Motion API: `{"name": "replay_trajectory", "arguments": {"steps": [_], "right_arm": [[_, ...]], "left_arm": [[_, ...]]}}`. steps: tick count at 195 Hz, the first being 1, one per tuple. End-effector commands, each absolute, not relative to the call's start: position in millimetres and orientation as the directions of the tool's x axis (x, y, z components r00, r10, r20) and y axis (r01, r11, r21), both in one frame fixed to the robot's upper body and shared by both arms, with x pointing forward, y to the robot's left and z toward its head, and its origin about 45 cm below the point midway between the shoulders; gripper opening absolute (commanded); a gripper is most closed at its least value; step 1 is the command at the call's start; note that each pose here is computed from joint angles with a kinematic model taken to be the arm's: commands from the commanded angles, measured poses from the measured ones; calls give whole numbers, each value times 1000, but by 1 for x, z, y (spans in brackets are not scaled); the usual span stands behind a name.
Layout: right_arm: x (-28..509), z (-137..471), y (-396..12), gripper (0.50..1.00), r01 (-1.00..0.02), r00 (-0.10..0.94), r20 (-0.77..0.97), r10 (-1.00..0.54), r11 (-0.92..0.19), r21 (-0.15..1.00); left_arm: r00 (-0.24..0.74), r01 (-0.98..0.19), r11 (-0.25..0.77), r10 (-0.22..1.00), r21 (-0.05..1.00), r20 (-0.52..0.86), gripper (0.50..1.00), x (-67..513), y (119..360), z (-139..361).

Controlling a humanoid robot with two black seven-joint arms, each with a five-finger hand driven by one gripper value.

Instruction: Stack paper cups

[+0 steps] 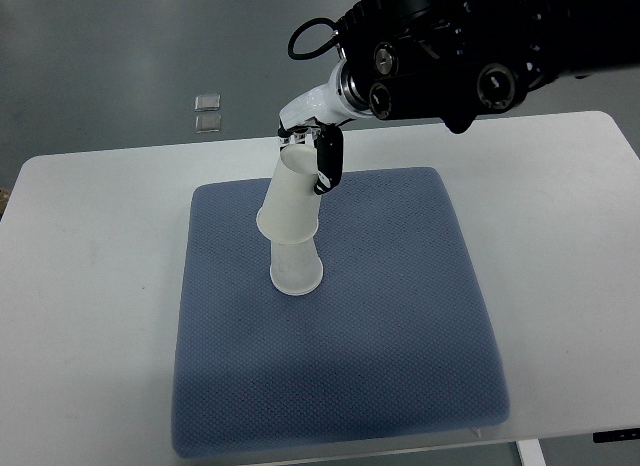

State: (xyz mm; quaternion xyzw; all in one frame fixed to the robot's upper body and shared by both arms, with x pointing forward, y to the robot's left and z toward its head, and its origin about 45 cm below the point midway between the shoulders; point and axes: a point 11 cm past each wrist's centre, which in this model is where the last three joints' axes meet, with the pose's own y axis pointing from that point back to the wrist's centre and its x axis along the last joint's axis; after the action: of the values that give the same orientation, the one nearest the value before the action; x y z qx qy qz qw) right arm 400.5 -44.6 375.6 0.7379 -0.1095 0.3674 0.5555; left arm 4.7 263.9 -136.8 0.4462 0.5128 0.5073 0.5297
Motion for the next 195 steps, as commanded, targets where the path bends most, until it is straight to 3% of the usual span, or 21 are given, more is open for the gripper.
{"name": "replay_trajectory", "arguments": {"steps": [1,157,195], "right_arm": [[401,372,-46,711,-571,708,664,240,-359,738],[404,358,-52,719,-574,716,662,221,-351,739],[404,358,-52,750,-574,717,661,220,-351,739]], "left_arm": [[-41,-80,88,995,993,-91,1000,5,264,-137],[-41,-80,85,995,993,-88,1000,5,265,-137],[-41,-80,85,995,993,-88,1000,5,265,-137]]}}
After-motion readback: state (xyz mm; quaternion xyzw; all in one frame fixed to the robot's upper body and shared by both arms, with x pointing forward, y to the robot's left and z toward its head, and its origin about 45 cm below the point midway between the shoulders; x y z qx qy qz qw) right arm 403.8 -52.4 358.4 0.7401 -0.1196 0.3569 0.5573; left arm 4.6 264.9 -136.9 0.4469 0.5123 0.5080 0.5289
